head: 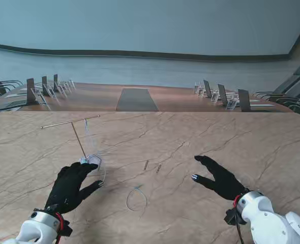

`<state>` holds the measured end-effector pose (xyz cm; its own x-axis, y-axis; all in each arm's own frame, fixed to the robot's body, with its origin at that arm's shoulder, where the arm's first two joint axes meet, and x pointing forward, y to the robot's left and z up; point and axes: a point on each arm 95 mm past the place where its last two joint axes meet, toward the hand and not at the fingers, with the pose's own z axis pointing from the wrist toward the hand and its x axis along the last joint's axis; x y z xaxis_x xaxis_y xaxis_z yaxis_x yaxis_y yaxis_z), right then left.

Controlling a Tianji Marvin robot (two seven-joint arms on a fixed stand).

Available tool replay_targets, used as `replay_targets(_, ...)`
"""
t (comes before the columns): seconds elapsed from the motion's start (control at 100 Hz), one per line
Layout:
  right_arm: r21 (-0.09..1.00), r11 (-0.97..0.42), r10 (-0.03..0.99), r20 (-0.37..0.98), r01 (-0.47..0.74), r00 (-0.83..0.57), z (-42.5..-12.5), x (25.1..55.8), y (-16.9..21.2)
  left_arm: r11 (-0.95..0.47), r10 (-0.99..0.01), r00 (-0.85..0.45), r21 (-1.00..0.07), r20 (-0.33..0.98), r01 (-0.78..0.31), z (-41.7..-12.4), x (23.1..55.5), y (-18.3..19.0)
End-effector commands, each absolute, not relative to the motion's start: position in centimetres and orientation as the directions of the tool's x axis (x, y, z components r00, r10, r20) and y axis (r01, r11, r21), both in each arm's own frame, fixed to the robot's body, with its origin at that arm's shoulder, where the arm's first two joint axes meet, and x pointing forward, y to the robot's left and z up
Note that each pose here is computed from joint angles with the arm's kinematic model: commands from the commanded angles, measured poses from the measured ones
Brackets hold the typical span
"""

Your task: Take the wired earphone off the rack, coil the cable and place them on the table

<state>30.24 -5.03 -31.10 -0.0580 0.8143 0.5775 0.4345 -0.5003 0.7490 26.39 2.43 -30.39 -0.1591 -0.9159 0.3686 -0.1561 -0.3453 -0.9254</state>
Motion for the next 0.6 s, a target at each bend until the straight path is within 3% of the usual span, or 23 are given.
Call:
replay_targets(0.0,0.745,-0.504,0.812,0.581,0.438,-0.054,-31.09,30.17,-4.80,-0.347,-0.917,-0.151,-0.924,0.370,-0.163,-30.59,26.15,2.41)
replay_targets(0.59,0.740,-0.492,0.820,0.571,0.458,-0.041,-31.16,30.17,-4.17,-0.362,-0.908,-0.157,-0.917,0.388,-0.169,-31.10,26.83,2.23)
